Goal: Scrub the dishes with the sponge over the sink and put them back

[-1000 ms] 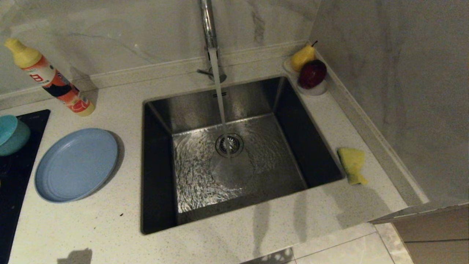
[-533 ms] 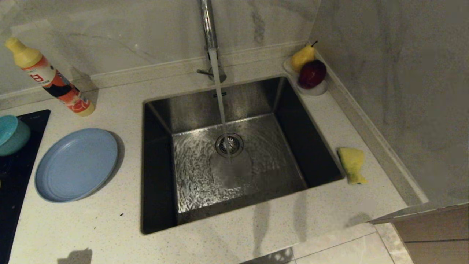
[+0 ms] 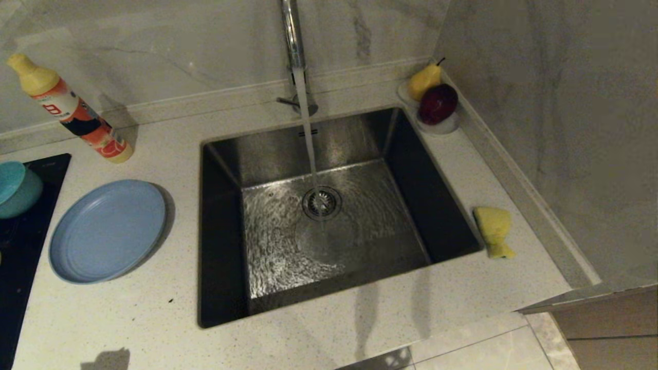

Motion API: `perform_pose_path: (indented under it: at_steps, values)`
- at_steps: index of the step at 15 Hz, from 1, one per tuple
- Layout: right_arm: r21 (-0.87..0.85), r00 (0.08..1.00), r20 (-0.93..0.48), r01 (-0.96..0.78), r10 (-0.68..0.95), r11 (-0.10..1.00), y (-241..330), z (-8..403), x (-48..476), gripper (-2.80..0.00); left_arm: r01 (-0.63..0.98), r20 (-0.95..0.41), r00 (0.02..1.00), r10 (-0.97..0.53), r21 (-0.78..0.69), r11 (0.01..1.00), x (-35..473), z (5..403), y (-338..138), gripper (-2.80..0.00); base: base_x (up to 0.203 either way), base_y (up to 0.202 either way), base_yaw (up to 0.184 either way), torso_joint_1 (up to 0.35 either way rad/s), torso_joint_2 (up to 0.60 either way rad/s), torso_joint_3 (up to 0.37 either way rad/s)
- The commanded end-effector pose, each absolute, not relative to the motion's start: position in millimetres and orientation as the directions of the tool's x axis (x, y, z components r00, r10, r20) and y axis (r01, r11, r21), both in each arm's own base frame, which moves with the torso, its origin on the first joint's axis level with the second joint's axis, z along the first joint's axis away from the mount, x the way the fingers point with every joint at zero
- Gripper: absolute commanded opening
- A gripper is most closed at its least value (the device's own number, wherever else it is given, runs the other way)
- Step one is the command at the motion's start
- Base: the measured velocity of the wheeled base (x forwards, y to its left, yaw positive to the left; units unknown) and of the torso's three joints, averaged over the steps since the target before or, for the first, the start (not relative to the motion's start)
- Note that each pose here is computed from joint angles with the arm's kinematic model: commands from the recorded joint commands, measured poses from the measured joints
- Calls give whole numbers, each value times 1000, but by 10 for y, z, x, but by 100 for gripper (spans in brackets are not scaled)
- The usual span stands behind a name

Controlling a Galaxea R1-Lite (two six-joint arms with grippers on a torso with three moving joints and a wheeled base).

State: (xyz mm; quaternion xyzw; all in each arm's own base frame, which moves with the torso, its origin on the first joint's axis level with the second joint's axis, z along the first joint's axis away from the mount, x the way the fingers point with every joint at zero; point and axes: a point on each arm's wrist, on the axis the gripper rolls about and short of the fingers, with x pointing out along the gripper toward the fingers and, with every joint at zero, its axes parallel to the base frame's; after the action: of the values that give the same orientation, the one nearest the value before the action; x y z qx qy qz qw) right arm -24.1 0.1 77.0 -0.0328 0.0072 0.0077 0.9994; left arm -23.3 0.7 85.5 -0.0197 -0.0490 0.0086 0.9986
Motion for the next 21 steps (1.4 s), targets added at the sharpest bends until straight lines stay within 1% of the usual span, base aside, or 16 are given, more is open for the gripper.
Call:
perform_pose_path:
  at_steps: [1, 21]
  values:
    - [-66, 1000, -14, -18, 17, 998, 1, 764, -245, -280, -18, 57, 998, 20, -40, 999, -200, 745, 7, -280, 0, 0, 0, 0, 0, 0]
    - [-66, 1000, -15, -18, 17, 998, 1, 765, -244, -280, -19, 58, 998, 21, -41, 999, -200, 746, 7, -280, 0, 0, 0, 0, 0, 0]
